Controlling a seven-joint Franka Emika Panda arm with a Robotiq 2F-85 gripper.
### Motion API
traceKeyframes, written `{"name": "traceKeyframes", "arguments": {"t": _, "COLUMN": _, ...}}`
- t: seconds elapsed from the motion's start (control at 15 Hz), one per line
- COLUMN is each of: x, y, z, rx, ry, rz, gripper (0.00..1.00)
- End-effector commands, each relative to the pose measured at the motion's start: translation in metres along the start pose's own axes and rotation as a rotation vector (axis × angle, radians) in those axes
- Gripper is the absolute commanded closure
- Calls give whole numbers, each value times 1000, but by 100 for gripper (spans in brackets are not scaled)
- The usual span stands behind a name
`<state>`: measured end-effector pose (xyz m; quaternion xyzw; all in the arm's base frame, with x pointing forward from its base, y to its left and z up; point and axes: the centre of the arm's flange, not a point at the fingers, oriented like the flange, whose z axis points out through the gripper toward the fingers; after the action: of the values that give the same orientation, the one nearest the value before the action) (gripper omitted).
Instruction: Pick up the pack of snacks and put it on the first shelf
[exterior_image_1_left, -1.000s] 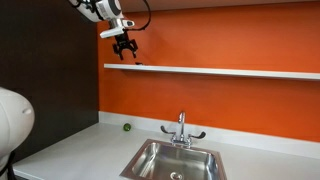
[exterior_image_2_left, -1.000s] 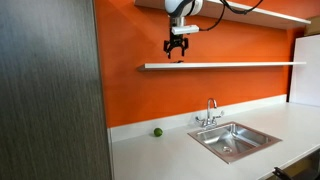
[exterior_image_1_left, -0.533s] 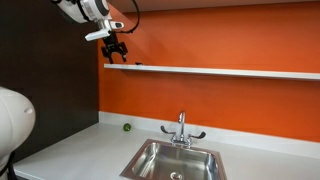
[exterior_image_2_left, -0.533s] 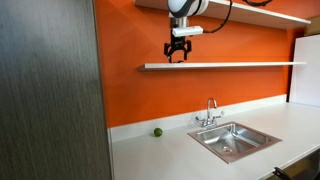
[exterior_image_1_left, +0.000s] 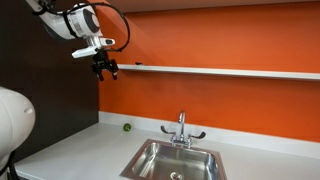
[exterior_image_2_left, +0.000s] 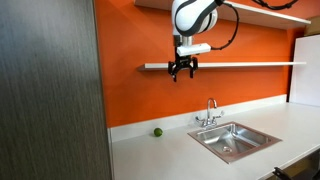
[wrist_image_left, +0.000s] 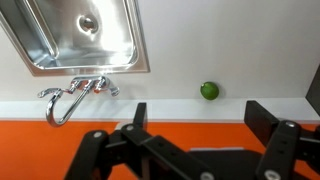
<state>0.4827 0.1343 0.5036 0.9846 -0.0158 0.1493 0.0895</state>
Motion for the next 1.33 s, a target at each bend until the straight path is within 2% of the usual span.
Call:
{"name": "traceKeyframes", "arguments": {"t": 0.0, "x": -40, "y": 5, "z": 43, "rx": 49, "ry": -21, "rz": 34, "gripper": 0}}
{"name": "traceKeyframes", "arguments": {"t": 0.27, "x": -68, "y": 8, "z": 108, "rx": 138, "ry": -84, "rz": 24, "gripper": 0}}
{"name": "traceKeyframes", "arguments": {"t": 0.4, "x": -82, "y": 12, "z": 140, "rx": 133, "ry": -126, "rz": 6, "gripper": 0}}
{"name": "traceKeyframes", "arguments": {"t": 0.73, "x": -110, "y": 23, "z": 203, "rx": 107, "ry": -176, "rz": -172, "gripper": 0}}
{"name": "traceKeyframes", "arguments": {"t": 1.0, "x": -121, "y": 25, "z": 234, "rx": 122, "ry": -186, "rz": -228, "gripper": 0}}
{"name": "traceKeyframes", "arguments": {"t": 1.07, "x": -120, "y": 20, "z": 221, "rx": 119, "ry": -200, "rz": -189, "gripper": 0}}
{"name": "traceKeyframes", "arguments": {"t": 1.27, "x": -123, "y": 19, "z": 233, "rx": 125, "ry": -207, "rz": -201, "gripper": 0}}
